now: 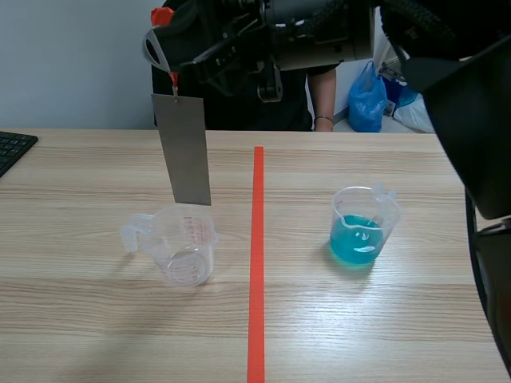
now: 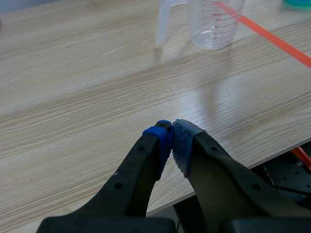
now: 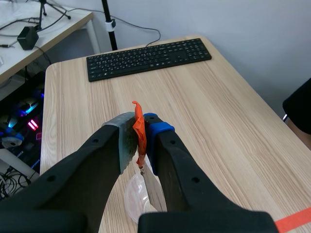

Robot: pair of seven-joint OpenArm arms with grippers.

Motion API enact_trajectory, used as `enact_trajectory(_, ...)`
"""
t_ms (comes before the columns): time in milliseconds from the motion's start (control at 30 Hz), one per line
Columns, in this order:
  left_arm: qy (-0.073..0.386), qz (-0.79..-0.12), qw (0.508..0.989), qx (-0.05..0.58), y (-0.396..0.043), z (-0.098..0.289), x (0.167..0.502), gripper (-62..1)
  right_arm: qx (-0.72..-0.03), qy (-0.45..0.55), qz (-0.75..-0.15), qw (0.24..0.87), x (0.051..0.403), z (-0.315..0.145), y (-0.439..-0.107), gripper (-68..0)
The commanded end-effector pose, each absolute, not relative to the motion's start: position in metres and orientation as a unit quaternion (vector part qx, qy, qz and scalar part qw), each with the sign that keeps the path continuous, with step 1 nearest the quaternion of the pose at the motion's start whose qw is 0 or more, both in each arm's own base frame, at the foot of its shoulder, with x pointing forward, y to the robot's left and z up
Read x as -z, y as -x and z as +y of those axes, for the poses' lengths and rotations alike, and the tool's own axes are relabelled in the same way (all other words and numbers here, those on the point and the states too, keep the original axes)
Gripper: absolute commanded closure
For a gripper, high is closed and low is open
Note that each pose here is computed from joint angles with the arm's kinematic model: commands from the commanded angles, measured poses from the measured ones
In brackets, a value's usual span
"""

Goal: Do the redox reaction experiment.
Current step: 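Put the plate into the left beaker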

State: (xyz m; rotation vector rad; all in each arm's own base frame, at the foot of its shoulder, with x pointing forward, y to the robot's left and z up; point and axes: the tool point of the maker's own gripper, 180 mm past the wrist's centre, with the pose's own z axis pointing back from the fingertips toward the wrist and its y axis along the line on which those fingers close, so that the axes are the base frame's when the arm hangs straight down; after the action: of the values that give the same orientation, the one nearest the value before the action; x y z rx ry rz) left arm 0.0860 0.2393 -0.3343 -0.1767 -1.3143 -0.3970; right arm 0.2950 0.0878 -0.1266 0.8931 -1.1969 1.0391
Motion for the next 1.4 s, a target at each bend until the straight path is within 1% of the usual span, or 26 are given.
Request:
enact_trajectory(0,0.075,-0.613,0.764,0.186,-0.086,0.245,0.327,-4.2,-0.457,-0.390,-0.534,0.596,0.113,0.092,-0.294,-1.5)
enact_trajectory(367,0.075,-0.613,0.764,0.186,-0.086,0.245,0.327,-4.2,-0.480,-0.383,-0.530,0.585,0.117,0.113,-0.284,-1.5)
enact_trajectory(667,0.075,-0.616,0.762,0.185,-0.087,0.245,0.326,-4.2,-0.484,-0.379,-0.537,0.578,0.117,0.117,-0.283,-1.5)
enact_trajectory(933,0.080,-0.636,0.745,0.183,-0.088,0.243,0.316,-4.2,-0.485,-0.372,-0.545,0.573,0.116,0.118,-0.285,-1.5)
enact_trajectory(1100,0.080,-0.637,0.745,0.183,-0.088,0.243,0.316,-4.2,-0.490,-0.375,-0.537,0.576,0.124,0.124,-0.283,-1.5)
enact_trajectory(1367,0.080,-0.637,0.745,0.183,-0.088,0.243,0.316,-4.2,-0.481,-0.370,-0.535,0.587,0.137,0.124,-0.293,-1.5)
